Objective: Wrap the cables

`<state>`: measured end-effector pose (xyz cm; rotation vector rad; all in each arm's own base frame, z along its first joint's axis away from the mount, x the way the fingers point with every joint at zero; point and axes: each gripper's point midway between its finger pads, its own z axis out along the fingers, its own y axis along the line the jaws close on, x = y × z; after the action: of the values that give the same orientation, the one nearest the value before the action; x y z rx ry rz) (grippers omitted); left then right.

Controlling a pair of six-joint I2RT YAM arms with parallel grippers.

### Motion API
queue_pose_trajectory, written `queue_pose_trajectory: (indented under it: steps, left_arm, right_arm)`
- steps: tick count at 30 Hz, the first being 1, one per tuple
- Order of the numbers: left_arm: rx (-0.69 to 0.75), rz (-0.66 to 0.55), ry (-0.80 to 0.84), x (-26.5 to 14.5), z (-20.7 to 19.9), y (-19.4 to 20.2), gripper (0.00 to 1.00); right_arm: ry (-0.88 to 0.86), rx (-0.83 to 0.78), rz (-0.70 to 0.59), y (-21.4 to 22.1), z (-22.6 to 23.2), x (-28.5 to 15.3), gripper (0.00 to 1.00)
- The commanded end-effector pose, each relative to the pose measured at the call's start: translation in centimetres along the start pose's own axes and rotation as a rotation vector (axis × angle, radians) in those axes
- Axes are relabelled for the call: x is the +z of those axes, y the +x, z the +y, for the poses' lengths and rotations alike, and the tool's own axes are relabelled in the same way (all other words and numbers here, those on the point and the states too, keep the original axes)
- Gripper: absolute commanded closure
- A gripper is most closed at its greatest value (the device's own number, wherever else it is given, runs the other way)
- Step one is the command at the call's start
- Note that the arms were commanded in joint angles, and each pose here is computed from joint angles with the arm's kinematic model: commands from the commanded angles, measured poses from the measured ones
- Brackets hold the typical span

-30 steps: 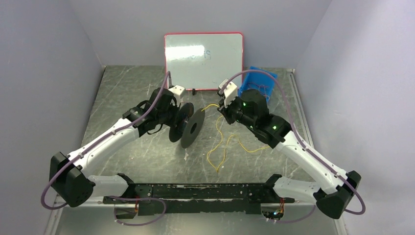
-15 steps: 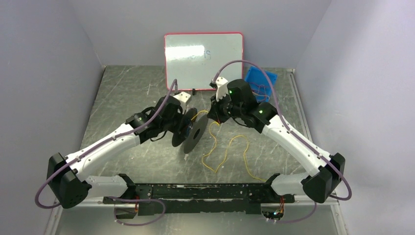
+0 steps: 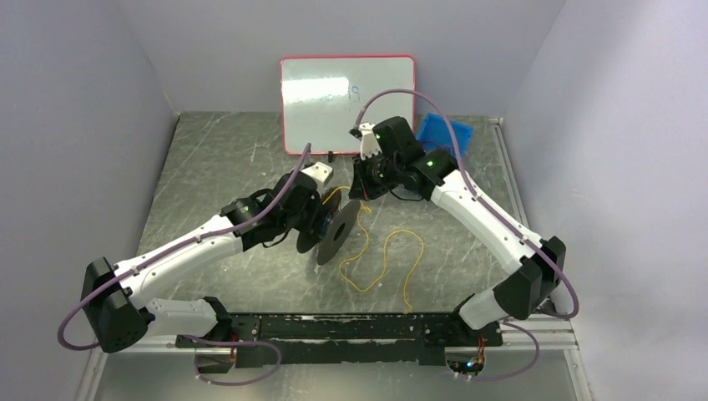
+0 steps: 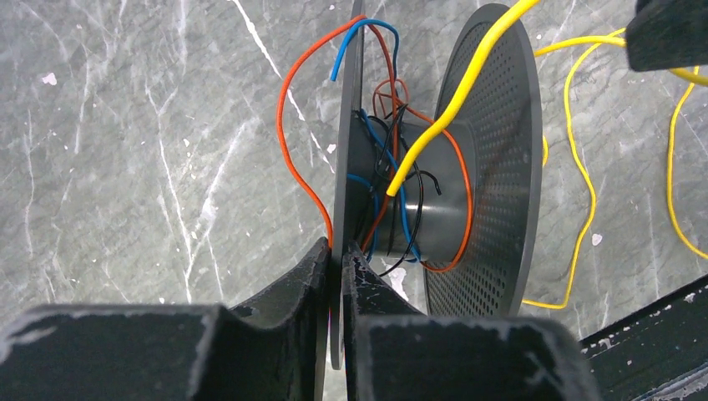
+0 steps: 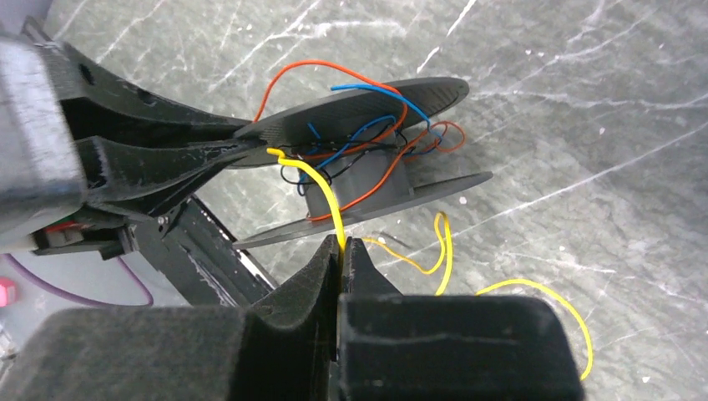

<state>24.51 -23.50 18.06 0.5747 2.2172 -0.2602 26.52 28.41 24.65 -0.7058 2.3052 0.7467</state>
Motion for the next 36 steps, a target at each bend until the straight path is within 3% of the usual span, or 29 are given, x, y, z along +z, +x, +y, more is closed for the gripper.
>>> queue_pose_trajectory:
  steps: [1,16,36]
  left_arm:
    - [-0.004,-0.015,-0.001,0.2,-0.4,0.0,0.86]
    - [0.005,-0.018,0.057,0.0,-1.6,0.1,0.70]
    - [0.015,-0.035,0.106,-0.5,-2.3,-0.3,0.61]
  right_arm:
    - [-0.002,0.046,0.084,1.1,0.0,-0.2,1.00]
    - [-0.049,0.086,0.149,1.4,0.8,1.1,1.00]
    - [-0.069,0.062,0.224,2.2,2.7,3.4,1.00]
